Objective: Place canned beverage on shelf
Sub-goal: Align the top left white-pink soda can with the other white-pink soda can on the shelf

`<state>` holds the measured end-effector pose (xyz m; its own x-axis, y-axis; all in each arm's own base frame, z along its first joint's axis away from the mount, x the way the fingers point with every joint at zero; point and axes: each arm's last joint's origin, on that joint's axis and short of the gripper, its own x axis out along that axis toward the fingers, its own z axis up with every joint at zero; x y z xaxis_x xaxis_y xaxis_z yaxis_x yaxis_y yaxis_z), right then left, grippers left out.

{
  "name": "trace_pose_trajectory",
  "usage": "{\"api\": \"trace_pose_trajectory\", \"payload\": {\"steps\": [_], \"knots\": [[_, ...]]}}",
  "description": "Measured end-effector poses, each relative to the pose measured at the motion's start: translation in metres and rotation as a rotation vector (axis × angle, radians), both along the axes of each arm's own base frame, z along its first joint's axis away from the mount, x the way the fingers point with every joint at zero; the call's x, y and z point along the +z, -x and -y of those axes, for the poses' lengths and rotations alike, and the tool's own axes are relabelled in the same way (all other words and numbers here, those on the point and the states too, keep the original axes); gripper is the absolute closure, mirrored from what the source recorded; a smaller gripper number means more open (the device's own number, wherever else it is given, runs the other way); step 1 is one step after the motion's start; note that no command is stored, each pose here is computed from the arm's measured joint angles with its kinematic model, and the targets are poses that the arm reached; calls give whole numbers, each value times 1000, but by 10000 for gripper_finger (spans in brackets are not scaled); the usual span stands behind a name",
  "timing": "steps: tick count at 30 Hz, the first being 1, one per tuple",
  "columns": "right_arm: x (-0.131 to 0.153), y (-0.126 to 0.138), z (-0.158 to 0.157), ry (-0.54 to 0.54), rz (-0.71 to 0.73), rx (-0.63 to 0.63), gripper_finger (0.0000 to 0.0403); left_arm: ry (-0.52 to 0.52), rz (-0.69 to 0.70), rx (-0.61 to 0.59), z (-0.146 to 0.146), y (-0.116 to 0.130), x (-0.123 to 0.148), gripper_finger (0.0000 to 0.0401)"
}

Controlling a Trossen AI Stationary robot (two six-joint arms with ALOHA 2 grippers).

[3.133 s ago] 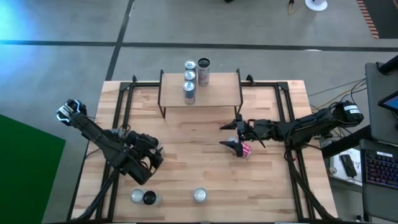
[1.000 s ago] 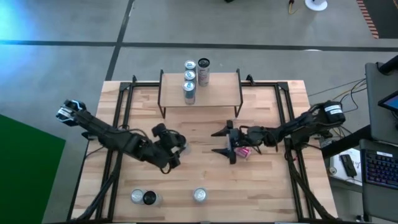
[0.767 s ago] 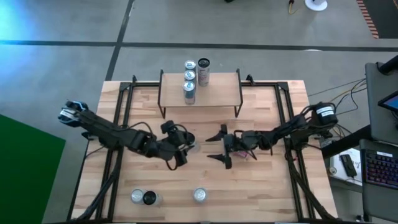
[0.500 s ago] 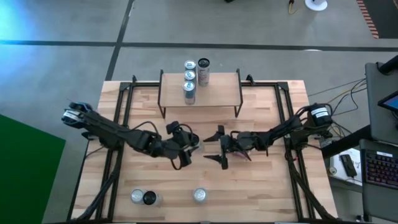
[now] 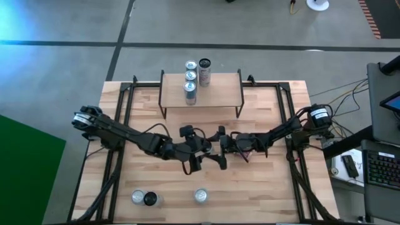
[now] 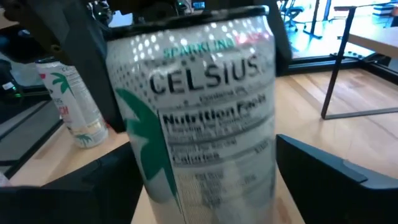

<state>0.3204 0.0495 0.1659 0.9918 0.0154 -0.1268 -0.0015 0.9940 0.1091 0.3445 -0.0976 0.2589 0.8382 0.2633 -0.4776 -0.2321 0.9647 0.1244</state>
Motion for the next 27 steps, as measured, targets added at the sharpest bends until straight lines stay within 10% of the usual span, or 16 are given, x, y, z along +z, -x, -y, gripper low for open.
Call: {"api": "trace_pose_trajectory", "payload": {"steps": [14, 27], "knots": [[5, 3, 1, 8, -1, -9, 145, -48, -88, 24, 0, -10, 13, 117], [43, 23, 27, 41, 92, -77, 139, -68, 56, 228, -27, 79, -4, 106]]}}
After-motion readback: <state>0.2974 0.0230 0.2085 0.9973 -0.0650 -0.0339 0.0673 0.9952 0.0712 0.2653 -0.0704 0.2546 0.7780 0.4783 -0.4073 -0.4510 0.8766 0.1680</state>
